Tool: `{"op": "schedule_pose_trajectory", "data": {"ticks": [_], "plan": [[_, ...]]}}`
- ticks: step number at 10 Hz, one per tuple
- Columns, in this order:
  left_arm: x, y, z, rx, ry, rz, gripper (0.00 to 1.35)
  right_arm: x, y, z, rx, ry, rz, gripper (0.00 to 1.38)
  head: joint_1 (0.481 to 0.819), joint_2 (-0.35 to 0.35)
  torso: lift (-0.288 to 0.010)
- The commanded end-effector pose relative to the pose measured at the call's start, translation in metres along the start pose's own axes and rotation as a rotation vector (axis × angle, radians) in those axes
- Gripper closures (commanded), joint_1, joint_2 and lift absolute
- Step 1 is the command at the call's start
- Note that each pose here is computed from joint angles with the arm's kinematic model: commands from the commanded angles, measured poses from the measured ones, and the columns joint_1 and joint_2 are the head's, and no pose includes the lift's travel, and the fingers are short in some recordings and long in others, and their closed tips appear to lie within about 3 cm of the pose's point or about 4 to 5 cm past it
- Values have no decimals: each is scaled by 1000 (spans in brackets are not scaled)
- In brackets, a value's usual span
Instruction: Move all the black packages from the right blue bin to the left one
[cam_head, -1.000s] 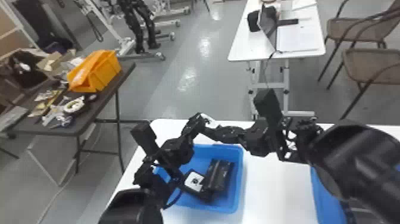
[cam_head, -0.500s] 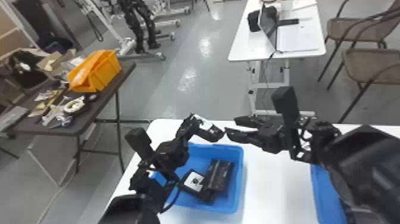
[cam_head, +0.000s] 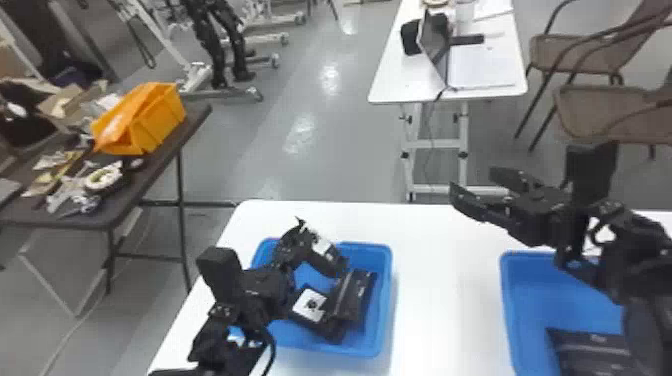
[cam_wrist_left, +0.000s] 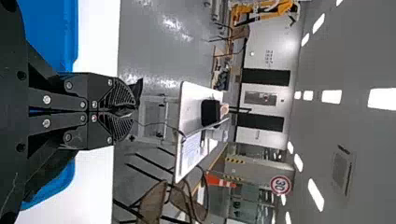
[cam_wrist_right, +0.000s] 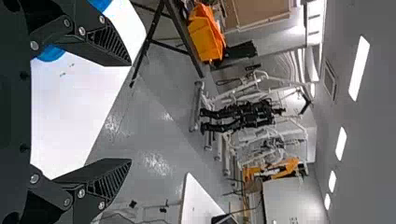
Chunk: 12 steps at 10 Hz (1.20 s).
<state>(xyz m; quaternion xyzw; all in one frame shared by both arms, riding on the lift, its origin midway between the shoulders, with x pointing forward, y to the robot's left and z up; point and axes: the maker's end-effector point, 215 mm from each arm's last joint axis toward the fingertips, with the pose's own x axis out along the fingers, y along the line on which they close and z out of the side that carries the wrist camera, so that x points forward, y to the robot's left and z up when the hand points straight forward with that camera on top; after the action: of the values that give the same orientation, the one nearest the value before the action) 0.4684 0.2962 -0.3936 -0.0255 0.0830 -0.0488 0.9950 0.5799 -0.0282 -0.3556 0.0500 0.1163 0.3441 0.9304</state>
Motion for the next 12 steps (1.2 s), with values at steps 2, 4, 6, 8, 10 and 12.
{"op": "schedule_pose_trajectory", "data": {"ticks": [2,4,6,8,10,12], "plan": [[-7,6,-15,144,60,-20,475,-21,-20,0,11,-14,-56,314,695,267,-43],[-7,11,-9,168,61,-44,220,-38,-31,-10,16,7,-87,314,695,252,-43],[-7,9,2,168,39,-70,344,-85,-50,-29,33,50,-169,314,695,238,-43],[-4,10,23,184,10,-102,306,-149,-76,-67,38,145,-298,314,695,193,-43],[-2,12,51,223,-32,-118,308,-201,-88,-98,63,208,-387,314,695,141,-43],[2,13,92,240,-135,-113,308,-213,-89,-111,73,238,-394,314,695,103,-43]]}}
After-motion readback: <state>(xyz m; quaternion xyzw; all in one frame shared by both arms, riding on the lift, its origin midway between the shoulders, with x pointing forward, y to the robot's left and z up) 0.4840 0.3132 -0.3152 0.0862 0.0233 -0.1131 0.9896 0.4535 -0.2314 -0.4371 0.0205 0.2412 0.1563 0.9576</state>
